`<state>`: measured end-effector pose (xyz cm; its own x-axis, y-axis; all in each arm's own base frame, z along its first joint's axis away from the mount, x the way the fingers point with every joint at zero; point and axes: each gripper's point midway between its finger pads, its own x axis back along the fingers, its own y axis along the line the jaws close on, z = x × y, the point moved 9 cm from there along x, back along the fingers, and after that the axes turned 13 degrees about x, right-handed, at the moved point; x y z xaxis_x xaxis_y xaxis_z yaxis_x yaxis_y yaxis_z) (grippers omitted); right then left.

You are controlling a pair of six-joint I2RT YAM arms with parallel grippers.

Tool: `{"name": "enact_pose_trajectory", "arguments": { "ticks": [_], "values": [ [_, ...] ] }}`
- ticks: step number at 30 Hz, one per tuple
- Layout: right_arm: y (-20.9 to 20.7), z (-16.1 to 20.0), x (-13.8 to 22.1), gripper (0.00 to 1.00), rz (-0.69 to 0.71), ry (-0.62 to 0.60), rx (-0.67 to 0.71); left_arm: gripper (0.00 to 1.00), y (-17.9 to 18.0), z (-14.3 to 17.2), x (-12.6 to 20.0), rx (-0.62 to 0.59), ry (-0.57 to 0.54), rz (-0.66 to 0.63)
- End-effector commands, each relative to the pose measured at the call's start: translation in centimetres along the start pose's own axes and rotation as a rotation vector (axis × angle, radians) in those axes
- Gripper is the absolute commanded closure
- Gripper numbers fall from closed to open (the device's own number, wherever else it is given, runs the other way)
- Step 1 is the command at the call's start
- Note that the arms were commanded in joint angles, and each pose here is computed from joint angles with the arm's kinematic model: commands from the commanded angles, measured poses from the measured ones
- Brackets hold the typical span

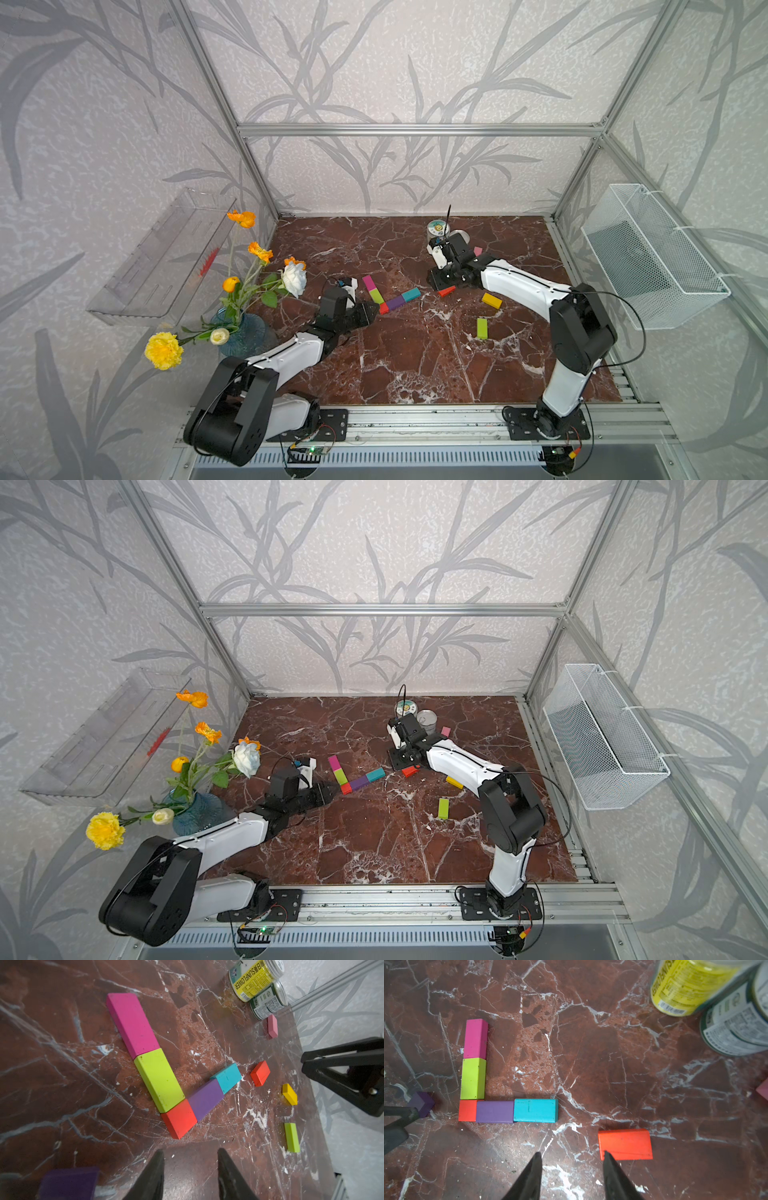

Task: Assemble the letter v with building blocks
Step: Assemble the building block at the center of the board, then adjust the building block at the center of the board.

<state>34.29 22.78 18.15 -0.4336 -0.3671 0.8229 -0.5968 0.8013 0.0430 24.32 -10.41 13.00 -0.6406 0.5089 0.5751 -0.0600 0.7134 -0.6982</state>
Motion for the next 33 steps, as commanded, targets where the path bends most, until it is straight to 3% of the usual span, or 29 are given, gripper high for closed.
{"name": "enact_pose_trajectory", "arguments": {
  "ticks": [1,8,14,20,28,33],
  "values": [
    [-0.9,1.4,0.9,0.43,0.04,0.044,-0.013,0.52,-1.3,-1.0,0.1,-0.046,-0.027,-0.014],
    [-1.9,3.1,0.7,0.37,0.044,0.073,-0.054,0.52,-4.4,-2.0,-2.7,-0.09,0.034,0.068],
    [-3.1,4.2,0.1,0.45,0.021,0.079,-0.108,0.57,-8.4,-3.1,-6.9,-0.147,0.126,0.155],
    [-4.8,5.2,-0.2,0.52,0.005,0.076,-0.166,0.63,-10.8,-3.8,-11.2,-0.128,0.21,0.202],
    [-6.1,6.1,-1.3,0.81,-0.034,0.082,-0.21,0.85,-13.0,-3.5,-16.1,-0.117,0.279,0.203],
    [-6.4,6.8,-2.0,0.96,-0.052,0.096,-0.223,0.98,-13.3,-2.9,-18.8,-0.136,0.313,0.136]
  ]
}}
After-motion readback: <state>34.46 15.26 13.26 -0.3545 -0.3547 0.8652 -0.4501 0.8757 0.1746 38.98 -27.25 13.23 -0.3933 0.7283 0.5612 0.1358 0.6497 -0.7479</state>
